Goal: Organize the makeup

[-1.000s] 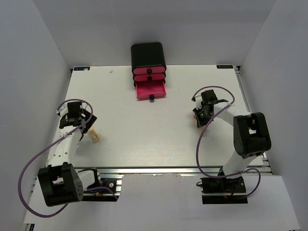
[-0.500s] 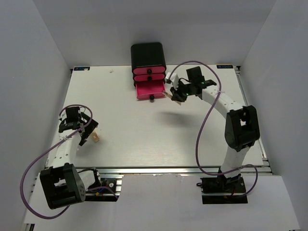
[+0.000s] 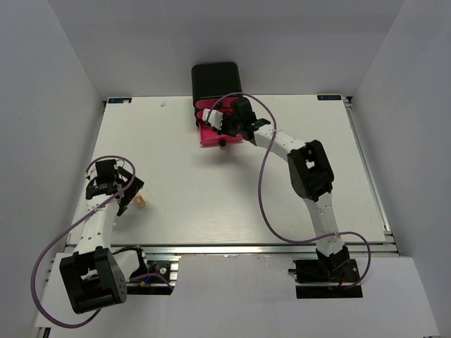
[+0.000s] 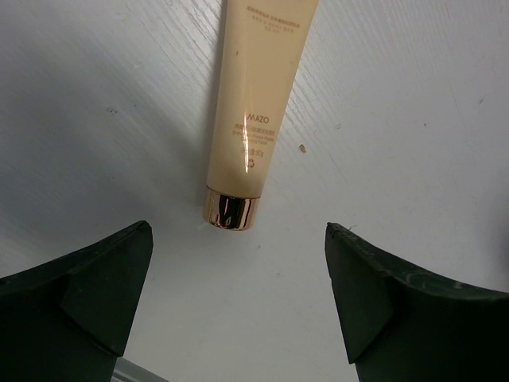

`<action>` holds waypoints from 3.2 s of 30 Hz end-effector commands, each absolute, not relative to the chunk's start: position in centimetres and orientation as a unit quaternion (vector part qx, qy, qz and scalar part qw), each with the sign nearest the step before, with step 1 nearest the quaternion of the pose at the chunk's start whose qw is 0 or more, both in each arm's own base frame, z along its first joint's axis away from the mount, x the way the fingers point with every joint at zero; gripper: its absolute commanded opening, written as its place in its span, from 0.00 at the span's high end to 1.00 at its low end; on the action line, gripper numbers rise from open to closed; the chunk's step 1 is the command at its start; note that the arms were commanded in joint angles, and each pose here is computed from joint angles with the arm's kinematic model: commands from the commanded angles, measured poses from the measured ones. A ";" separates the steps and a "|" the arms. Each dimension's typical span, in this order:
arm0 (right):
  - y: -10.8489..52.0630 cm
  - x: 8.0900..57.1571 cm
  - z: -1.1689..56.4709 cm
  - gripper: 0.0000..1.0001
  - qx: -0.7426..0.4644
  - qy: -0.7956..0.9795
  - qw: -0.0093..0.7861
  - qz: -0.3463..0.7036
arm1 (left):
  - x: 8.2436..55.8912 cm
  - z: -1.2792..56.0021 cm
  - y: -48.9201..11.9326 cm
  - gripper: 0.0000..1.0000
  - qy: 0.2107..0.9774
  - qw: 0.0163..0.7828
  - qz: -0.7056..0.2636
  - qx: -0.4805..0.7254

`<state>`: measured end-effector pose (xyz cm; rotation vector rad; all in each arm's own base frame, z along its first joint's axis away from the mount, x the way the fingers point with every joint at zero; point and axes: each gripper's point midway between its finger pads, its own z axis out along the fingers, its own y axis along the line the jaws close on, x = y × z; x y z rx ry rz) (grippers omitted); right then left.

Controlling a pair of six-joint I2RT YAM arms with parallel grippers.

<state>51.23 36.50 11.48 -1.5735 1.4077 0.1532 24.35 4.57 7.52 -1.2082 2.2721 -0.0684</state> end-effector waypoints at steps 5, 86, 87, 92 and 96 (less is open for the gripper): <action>37.1 56.0 15.7 0.44 -0.625 0.542 0.560 -0.032 | 24.0 8.1 5.0 0.02 0.844 0.286 -0.019 -0.454; 17.9 35.8 23.2 0.49 -0.312 0.729 0.528 0.306 | 53.5 14.7 -28.0 0.87 0.589 0.272 -0.517 -0.558; 17.8 35.7 23.3 0.50 -0.312 0.728 0.528 0.306 | 53.8 13.9 -28.2 0.83 0.591 0.267 -0.515 -0.561; 17.7 35.7 23.2 0.50 -0.311 0.728 0.528 0.307 | 55.1 14.9 -29.3 0.42 0.591 0.268 -0.524 -0.552; 17.8 35.6 23.1 0.49 -0.313 0.728 0.527 0.308 | 55.1 15.3 -29.5 0.29 0.595 0.266 -0.527 -0.545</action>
